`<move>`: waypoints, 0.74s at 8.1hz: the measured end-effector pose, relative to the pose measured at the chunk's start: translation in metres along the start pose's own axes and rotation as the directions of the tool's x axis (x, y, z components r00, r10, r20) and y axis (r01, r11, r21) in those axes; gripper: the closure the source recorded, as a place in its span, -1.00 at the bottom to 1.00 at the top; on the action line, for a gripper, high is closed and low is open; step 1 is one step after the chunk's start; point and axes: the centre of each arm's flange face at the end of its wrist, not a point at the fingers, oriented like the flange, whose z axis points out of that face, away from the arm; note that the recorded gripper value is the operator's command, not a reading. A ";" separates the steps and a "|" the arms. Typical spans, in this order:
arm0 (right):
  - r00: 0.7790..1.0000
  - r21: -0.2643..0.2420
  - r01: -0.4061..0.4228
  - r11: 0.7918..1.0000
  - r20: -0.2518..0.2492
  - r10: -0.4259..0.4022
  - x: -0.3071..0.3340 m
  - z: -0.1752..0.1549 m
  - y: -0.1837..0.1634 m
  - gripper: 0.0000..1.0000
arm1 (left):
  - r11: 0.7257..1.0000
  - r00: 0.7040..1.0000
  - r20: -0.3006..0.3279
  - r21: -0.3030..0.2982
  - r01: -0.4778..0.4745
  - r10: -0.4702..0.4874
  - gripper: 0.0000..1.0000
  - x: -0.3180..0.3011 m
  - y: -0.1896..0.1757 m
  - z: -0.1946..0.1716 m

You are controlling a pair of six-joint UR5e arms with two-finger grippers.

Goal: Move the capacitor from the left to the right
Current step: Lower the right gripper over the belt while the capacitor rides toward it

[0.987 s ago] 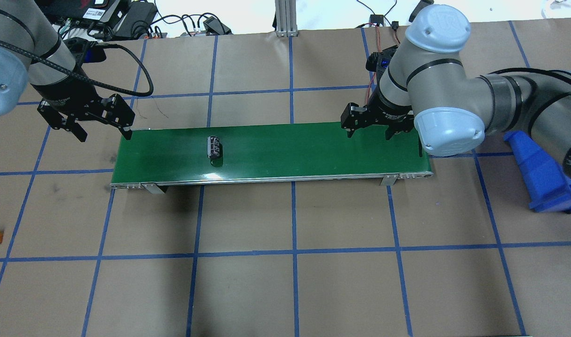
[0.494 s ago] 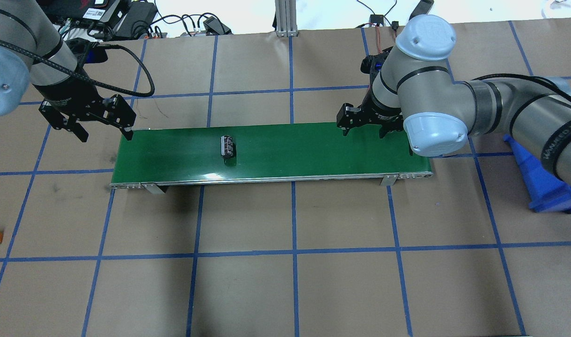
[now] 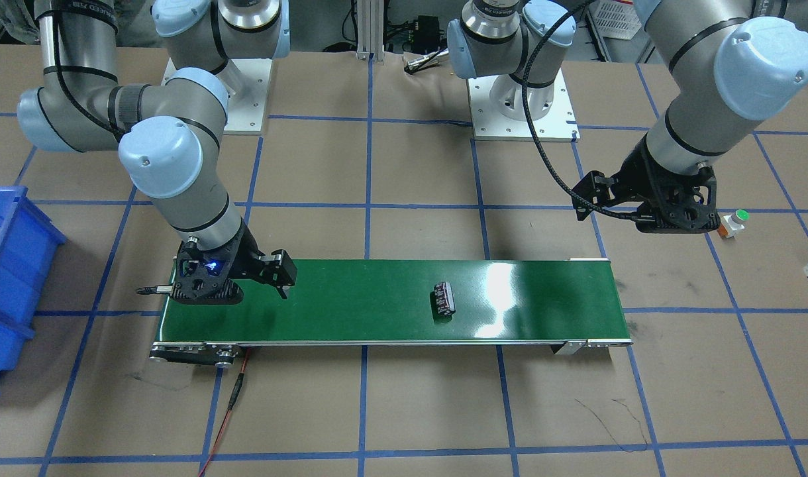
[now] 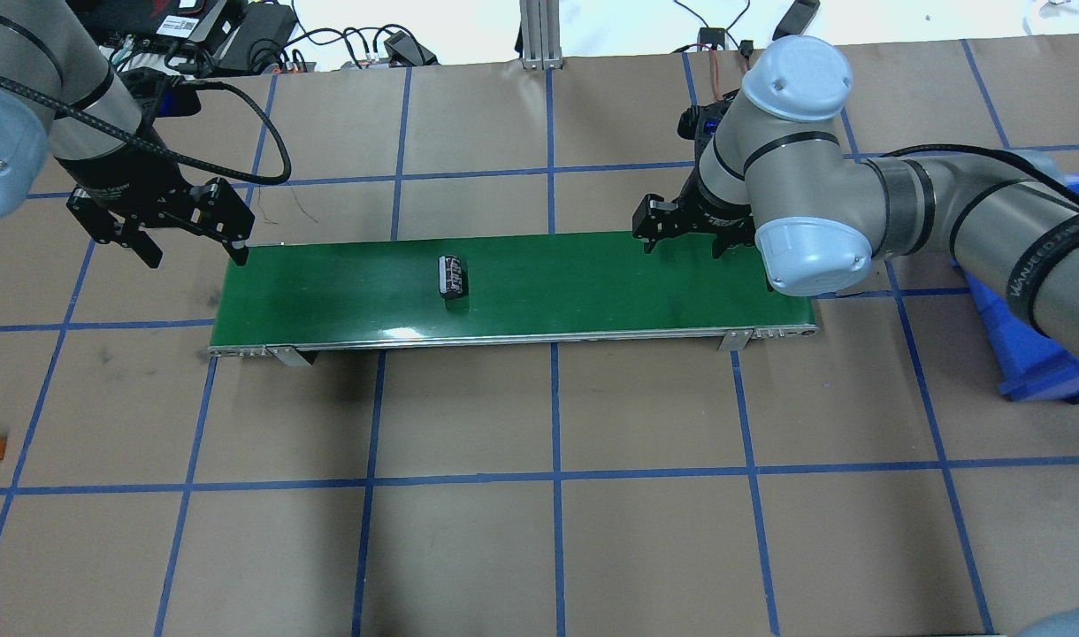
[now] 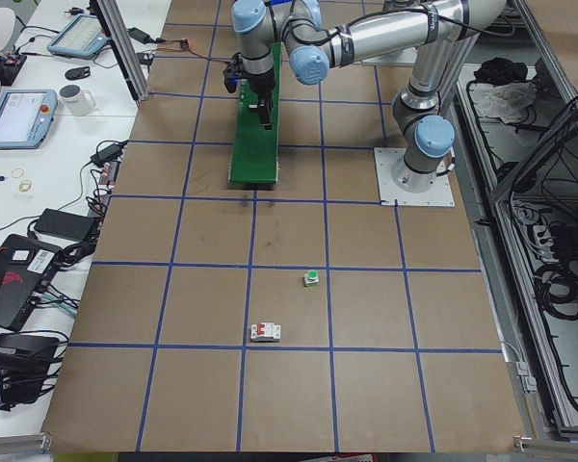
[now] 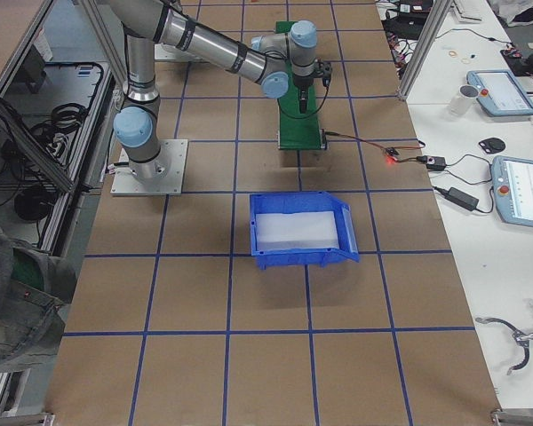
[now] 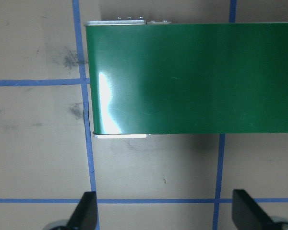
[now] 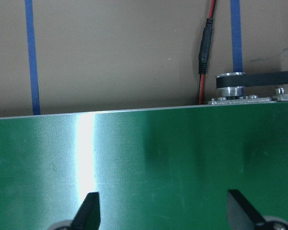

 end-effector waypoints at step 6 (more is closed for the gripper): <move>1.000 0.003 0.002 1.000 -0.006 -0.002 0.001 0.001 -0.001 -0.85 | 1.000 0.999 0.034 0.013 -0.028 0.028 -1.00 0.012 0.003 -0.013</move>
